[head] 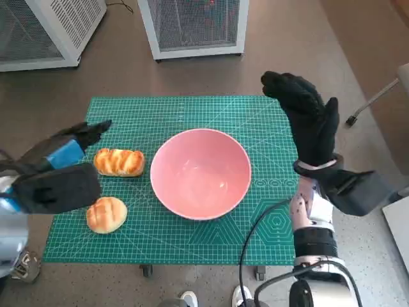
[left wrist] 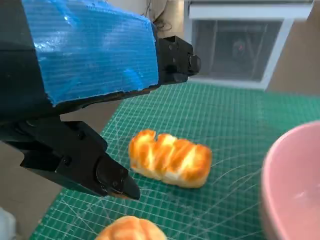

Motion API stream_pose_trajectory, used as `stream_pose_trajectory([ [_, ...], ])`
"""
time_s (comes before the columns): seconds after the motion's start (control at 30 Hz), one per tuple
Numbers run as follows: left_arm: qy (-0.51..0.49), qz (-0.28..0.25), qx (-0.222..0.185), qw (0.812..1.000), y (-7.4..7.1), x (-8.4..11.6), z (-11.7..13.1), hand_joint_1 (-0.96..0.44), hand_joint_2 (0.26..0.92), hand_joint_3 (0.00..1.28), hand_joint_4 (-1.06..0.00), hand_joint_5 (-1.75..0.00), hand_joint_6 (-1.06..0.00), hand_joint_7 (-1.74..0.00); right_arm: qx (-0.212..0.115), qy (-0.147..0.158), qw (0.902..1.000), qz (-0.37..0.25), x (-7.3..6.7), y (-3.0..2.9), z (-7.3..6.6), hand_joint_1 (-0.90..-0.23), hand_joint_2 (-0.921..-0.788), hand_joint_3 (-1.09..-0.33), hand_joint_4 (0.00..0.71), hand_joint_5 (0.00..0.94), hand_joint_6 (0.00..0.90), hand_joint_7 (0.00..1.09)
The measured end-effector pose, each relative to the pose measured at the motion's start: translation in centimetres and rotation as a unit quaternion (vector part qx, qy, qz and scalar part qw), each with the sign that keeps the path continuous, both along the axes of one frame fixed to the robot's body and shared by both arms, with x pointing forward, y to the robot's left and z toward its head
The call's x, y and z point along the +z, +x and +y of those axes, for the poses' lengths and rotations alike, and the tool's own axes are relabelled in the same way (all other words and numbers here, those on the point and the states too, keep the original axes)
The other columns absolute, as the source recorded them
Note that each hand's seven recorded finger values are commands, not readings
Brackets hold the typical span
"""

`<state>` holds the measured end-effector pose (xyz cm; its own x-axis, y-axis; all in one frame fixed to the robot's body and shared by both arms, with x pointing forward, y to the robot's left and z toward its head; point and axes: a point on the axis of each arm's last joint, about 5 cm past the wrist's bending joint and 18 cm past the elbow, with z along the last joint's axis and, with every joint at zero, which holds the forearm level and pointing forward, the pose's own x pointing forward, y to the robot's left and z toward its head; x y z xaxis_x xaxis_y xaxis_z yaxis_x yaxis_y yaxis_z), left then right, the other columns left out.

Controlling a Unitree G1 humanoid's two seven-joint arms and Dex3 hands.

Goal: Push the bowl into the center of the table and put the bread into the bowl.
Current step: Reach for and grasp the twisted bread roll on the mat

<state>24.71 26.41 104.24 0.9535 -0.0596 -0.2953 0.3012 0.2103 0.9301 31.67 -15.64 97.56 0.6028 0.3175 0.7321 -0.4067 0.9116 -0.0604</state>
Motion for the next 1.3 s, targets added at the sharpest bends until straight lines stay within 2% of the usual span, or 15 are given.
stream_pose_trajectory([
  [0.2, 0.020, -0.003, 0.004, 1.000, 1.4, -0.8, -0.3, -0.06, 0.747, 0.01, -0.06, -0.01, -0.17, -0.02, 0.000, -0.001, 1.0000, -0.009, 0.2, -0.10, 0.0, -0.602, -0.921, -0.654, 0.246, 0.006, 0.359, 0.01],
  [0.47, 0.033, 0.014, 0.001, 0.999, 2.8, -2.9, -0.7, -0.11, 0.748, 0.00, -0.09, -0.01, -0.19, -0.02, 0.000, 0.000, 0.9999, -0.015, 0.4, -0.26, -0.2, -0.599, -0.921, -0.653, 0.246, 0.005, 0.362, 0.01],
  [0.73, 0.057, 0.035, 0.003, 0.998, 4.1, -4.4, -1.0, -0.12, 0.754, 0.01, -0.11, -0.01, -0.20, -0.01, -0.003, -0.003, 0.9999, -0.014, 0.1, -0.51, -0.6, -0.600, -0.921, -0.653, 0.247, 0.004, 0.361, 0.01],
  [1.03, 0.080, 0.038, 0.002, 0.996, 5.6, -5.4, -1.6, -0.15, 0.764, 0.01, -0.14, -0.01, -0.22, -0.02, -0.002, -0.006, 0.9998, -0.019, 0.3, -0.56, -0.6, -0.600, -0.921, -0.654, 0.247, 0.003, 0.357, 0.01],
  [1.3, 0.094, 0.048, -0.007, 0.994, 6.6, -7.2, -1.8, -0.16, 0.772, 0.01, -0.18, -0.02, -0.26, -0.03, -0.001, -0.007, 0.9998, -0.020, 0.2, -0.65, -0.6, -0.602, -0.921, -0.654, 0.248, 0.003, 0.356, 0.01],
])
